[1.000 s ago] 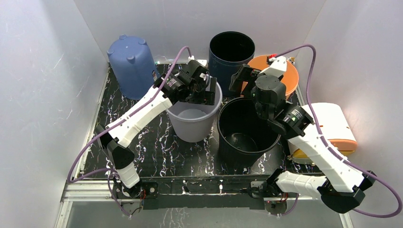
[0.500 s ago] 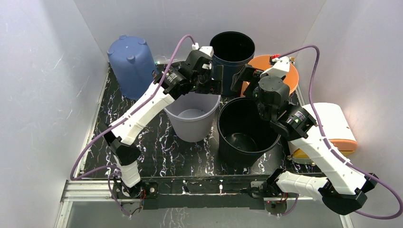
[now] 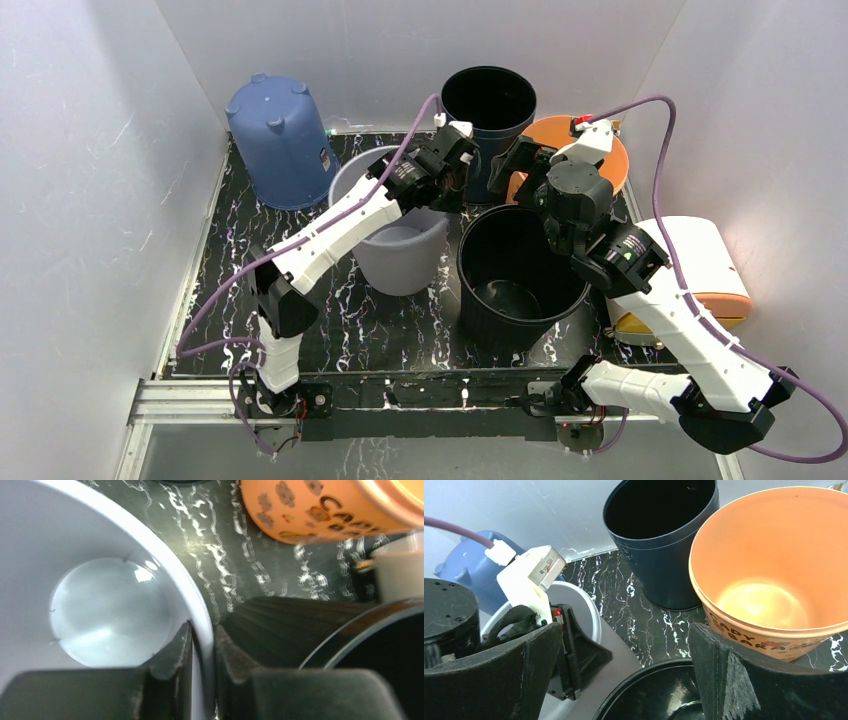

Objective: Turn the large container upside down

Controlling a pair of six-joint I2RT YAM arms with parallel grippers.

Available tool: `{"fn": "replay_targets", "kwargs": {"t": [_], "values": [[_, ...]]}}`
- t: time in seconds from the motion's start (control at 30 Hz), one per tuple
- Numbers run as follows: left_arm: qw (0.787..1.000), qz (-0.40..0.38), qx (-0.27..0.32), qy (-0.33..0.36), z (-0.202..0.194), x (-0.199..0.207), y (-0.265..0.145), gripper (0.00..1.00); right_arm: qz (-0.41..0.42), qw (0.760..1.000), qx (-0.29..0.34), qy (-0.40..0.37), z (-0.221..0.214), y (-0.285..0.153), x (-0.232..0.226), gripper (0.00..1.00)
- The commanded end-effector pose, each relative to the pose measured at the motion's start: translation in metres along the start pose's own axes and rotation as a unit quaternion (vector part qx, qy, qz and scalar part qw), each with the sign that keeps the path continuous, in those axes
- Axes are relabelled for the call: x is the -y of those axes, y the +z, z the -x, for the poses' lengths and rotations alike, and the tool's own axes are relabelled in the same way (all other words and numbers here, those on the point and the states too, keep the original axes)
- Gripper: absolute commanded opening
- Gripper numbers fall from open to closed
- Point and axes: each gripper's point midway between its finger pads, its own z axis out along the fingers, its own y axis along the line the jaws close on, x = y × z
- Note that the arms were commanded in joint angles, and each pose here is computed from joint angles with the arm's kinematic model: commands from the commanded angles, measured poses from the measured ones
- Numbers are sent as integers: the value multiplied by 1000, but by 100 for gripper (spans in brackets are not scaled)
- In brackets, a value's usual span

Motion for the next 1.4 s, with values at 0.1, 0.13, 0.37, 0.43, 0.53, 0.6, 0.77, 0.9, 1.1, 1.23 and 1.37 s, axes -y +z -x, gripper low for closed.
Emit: {"fn": "replay_targets", "kwargs": {"t": [0.1,0.13,0.37,0.43,0.53,0.6,0.77,0.9,1.1,1.23,1.37], "values": [[997,37,61,7,26,-29,-44,0,12,1000,19,12,17,-5,-4,98],[997,37,67,9,30,-34,-49,0,13,1000,18,12,17,-5,-5,98],[983,-71,127,-112,65,-93,-88,0,25,1000,10,15,12,-5,-9,98],[966,-126,146,-173,74,-109,-103,0,27,1000,6,14,9,-5,-9,98],[939,-198,148,-238,76,-121,-115,0,31,999,-1,13,4,-3,-11,98],[922,-235,140,-275,73,-125,-115,0,35,999,-6,12,2,-1,-14,98],[870,-319,152,-345,66,-137,-125,0,55,998,-20,12,-2,5,-28,98],[851,-328,144,-384,52,-152,-120,0,81,996,-42,4,-8,9,-44,98],[893,-249,106,-359,11,-169,-106,0,114,989,-88,-33,-28,27,-69,98],[926,-168,68,-332,-19,-187,-100,0,167,966,-184,-75,-66,47,-95,98],[941,-102,63,-317,-39,-206,-96,25,182,942,-264,-98,-102,63,-100,98]]}}
